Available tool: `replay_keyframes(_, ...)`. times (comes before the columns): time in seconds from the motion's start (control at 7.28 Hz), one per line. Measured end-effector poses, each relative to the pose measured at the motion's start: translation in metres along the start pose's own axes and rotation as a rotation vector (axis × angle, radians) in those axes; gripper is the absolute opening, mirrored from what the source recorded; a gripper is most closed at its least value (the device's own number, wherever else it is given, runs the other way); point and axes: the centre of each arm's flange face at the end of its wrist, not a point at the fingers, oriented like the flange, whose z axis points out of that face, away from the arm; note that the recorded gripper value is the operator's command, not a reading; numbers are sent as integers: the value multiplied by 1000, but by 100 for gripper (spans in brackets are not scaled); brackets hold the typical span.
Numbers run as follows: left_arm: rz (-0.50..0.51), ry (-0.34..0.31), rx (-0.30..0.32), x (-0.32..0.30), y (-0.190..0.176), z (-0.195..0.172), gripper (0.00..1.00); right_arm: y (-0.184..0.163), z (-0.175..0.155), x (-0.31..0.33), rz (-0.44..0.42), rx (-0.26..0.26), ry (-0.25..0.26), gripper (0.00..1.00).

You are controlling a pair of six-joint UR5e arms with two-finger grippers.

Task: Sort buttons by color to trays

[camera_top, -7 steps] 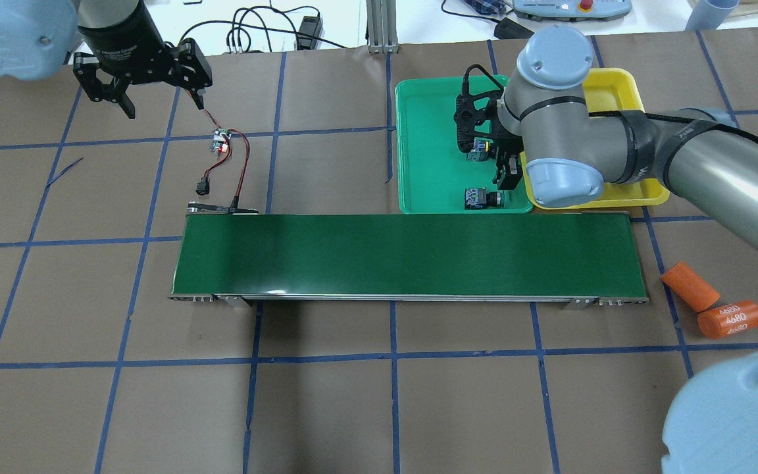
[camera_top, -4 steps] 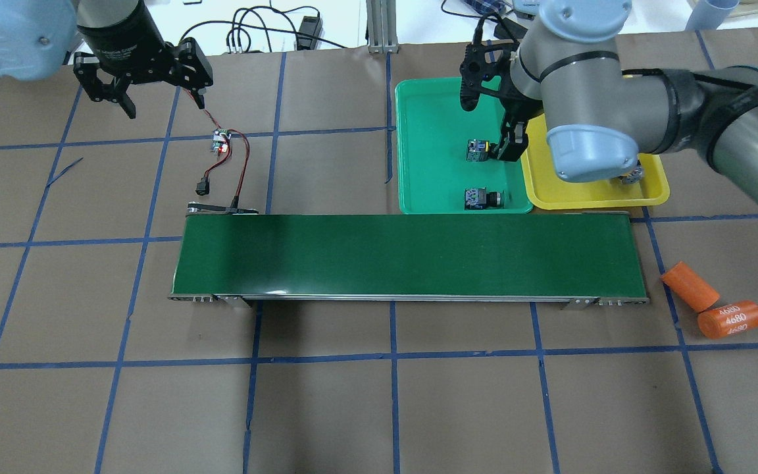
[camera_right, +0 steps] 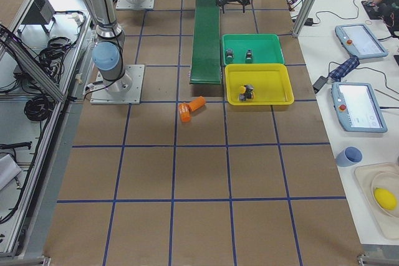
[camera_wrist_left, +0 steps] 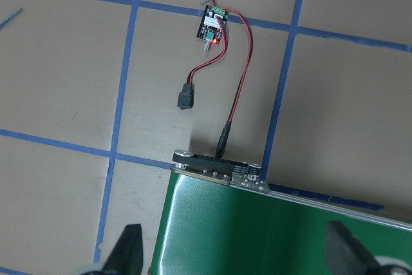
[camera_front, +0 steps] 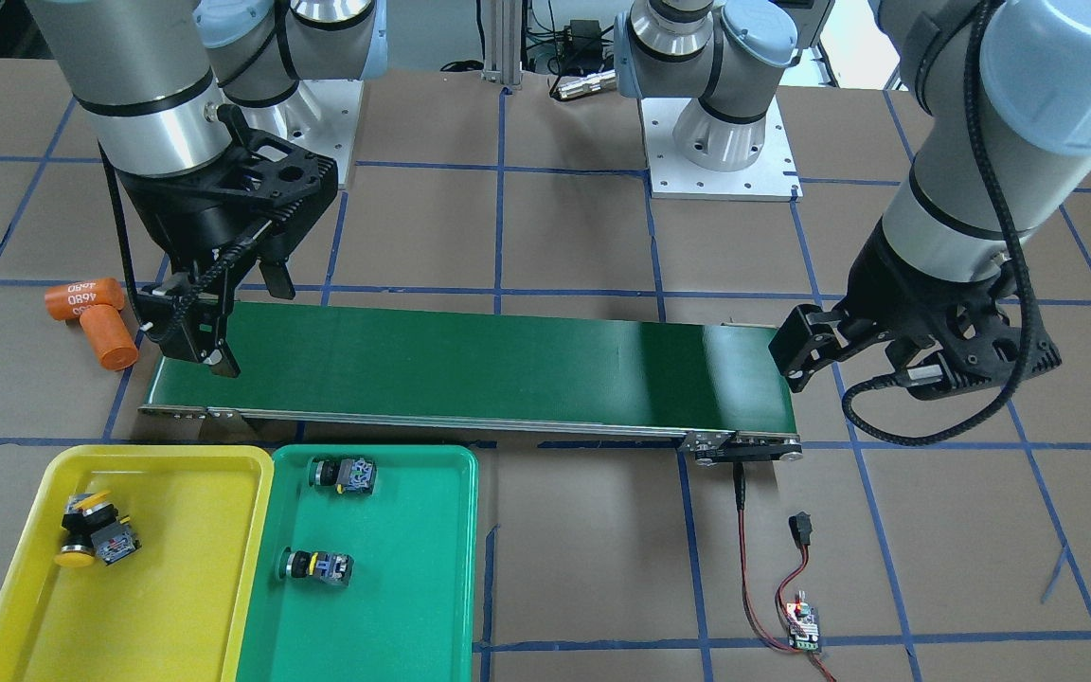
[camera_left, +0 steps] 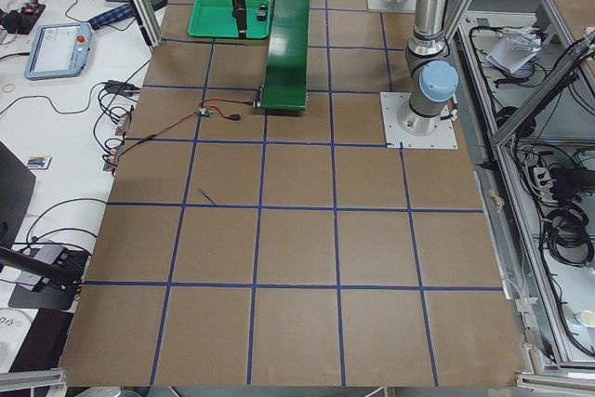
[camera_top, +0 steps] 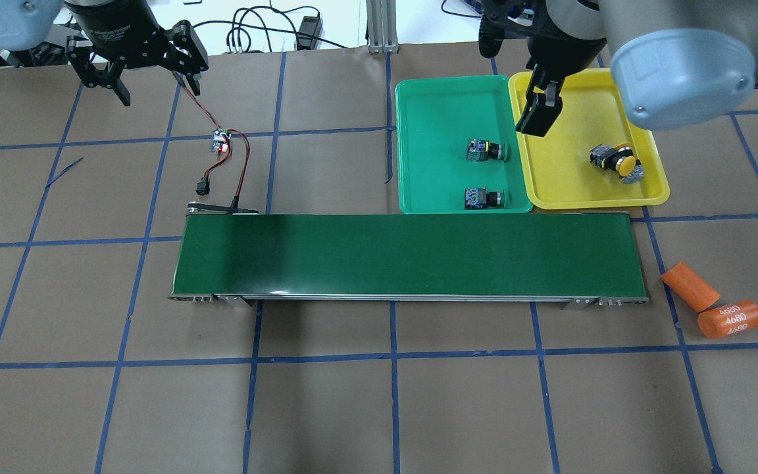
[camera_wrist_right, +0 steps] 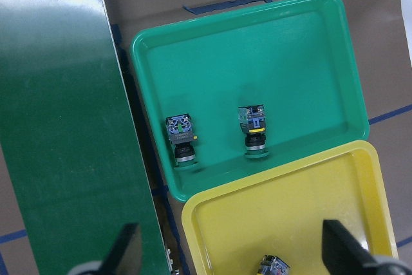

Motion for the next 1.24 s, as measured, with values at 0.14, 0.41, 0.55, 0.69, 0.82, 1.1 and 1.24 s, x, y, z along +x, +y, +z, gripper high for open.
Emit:
replay_keyframes(0.14, 2, -2, -5, 1, -1, -1, 100, 3, -3, -5, 149, -13, -23, 100)
replay_keyframes(0.41, 4, -8, -8, 1, -1, -1, 100, 7, -2, -14, 547, -51, -51, 100)
replay_keyframes(0.55, 4, -9, -7, 1, -1, -1, 100, 9, -1, -19, 694, -81, -73, 100)
replay_keyframes(0.69, 5, -11, -7, 0, -1, -1, 100, 11, 0, -23, 832, -114, -93, 100)
replay_keyframes(0.82, 6, -12, -7, 0, -1, -1, 100, 12, 0, -26, 975, -139, -100, 100)
replay_keyframes(1.1, 10, -12, 0, 0, -1, -2, 100, 14, -3, -31, 1195, -177, -102, 100)
replay_keyframes(1.24, 11, -13, 1, 0, -2, -3, 100, 14, -4, -33, 1248, -186, -101, 100)
